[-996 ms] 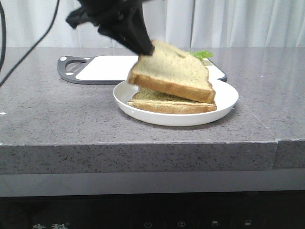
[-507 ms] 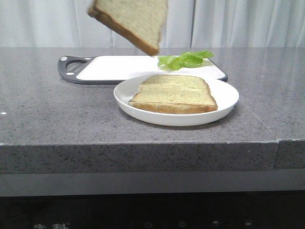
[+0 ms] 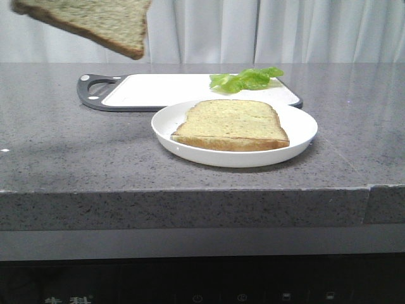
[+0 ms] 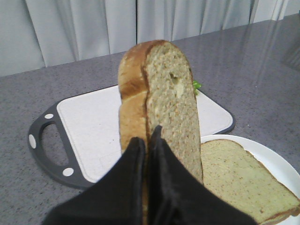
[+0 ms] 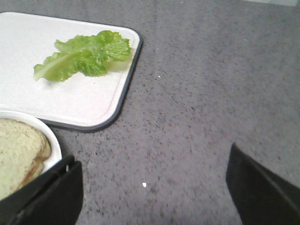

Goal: Left arm grabs bread, right arm adds lettuce
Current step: 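Lift the top bread slice with the left gripper away from the plate, then lower the right gripper onto the lettuce leaf and grasp it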

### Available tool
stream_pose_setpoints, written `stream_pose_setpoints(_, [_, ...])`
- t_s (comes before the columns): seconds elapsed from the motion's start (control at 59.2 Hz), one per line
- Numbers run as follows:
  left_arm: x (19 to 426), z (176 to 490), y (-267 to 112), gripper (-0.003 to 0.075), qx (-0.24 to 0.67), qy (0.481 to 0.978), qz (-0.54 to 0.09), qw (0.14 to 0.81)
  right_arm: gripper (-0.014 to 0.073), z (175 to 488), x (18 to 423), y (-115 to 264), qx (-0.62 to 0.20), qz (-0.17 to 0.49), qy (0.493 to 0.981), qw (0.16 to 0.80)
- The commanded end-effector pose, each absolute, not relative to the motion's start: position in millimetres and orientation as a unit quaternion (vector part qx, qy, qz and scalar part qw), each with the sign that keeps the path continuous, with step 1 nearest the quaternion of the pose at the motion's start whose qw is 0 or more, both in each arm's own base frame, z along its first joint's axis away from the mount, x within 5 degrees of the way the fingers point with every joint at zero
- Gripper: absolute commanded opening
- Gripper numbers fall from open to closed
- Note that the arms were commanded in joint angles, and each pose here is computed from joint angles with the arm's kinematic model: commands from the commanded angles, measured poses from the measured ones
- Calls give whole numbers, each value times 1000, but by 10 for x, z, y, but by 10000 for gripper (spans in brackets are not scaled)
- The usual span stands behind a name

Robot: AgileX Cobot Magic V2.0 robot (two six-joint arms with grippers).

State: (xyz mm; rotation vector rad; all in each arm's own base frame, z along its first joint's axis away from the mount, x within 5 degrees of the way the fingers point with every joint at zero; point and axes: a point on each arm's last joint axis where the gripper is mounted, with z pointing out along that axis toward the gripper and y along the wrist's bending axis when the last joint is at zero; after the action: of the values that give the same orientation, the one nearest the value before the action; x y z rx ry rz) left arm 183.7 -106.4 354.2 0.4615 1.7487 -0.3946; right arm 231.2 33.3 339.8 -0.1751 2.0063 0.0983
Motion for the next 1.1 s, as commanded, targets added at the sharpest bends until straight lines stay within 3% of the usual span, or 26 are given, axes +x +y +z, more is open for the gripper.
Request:
stream_pose_setpoints(0.0, [1741, 3781, -949, -21, 167, 708, -183, 662, 630, 3674, 2642, 443, -109, 27, 807, 579])
stream_pose_setpoints(0.439, [1622, 3818, -885, -21, 155, 716, -198, 651, 630, 3533, 4162, 897, -186, 12, 834, 519])
stream_pose_setpoints(0.794, [1623, 3823, -884, -20, 154, 714, -198, 653, 630, 3357, 4601, 1275, -247, 14, 840, 484])
stream_pose_setpoints(1.081, [1623, 3825, -884, -20, 154, 714, -198, 654, 630, 3123, 4731, 1271, -251, 8, 851, 462])
